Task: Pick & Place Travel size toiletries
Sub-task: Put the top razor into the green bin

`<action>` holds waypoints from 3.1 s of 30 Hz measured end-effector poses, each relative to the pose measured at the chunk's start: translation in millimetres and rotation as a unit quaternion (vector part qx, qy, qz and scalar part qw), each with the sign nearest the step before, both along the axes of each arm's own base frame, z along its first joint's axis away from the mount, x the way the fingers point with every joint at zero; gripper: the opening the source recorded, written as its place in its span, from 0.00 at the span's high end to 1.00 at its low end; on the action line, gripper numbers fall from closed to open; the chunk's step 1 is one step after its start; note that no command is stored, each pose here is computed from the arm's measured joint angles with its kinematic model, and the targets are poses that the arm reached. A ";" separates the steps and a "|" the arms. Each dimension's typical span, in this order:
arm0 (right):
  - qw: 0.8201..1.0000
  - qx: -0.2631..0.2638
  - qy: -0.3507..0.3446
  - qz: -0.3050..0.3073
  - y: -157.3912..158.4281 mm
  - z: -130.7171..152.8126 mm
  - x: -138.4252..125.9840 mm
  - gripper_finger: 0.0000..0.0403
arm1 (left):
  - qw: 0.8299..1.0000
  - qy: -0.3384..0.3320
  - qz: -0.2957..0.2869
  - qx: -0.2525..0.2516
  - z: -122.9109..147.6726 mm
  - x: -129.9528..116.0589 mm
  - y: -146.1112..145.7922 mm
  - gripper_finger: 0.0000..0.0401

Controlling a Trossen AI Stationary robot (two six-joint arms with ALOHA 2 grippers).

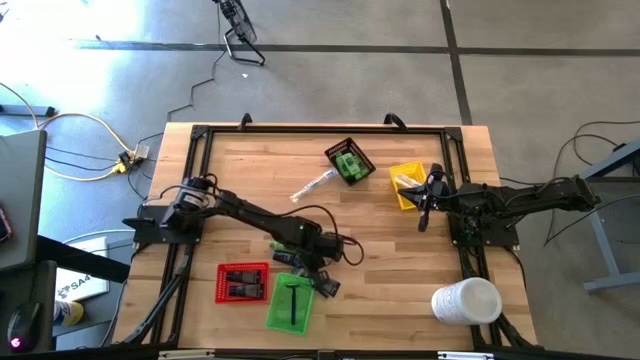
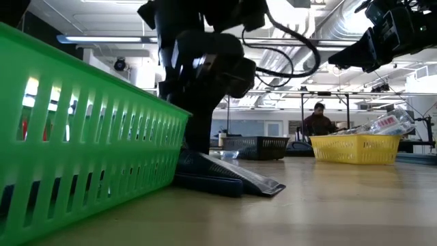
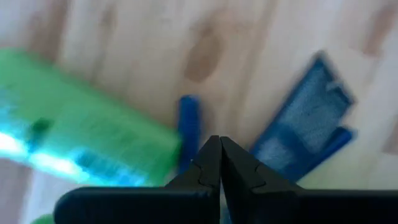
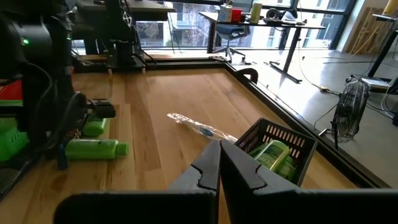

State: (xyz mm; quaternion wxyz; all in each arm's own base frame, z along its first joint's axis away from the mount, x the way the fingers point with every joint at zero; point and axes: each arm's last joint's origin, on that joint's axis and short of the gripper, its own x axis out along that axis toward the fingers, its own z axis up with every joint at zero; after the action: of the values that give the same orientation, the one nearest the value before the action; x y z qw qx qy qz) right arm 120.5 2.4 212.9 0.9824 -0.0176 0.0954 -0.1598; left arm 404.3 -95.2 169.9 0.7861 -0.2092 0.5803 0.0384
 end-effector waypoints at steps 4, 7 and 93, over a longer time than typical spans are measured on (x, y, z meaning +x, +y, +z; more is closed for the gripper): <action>1.000 0.000 0.000 0.000 0.0 0.0 0.0 0.99 | 1.000 0.025 0.000 0.012 -1.7 -3.3 8.4 1.00; 1.000 0.000 0.000 0.000 0.0 -0.1 0.0 0.99 | 0.999 0.025 -0.001 0.042 -2.3 -3.8 12.6 1.00; 1.000 -0.001 0.005 0.000 -0.1 -0.9 -0.2 0.99 | 0.984 0.056 0.058 0.157 -6.8 -3.1 68.5 1.00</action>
State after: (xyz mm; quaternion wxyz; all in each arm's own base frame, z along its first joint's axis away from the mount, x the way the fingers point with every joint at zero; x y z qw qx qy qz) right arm 120.3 2.3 211.9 0.9819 -0.0194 0.1000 -0.1599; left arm 401.3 -26.8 163.1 0.7717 -0.1146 0.5973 0.1862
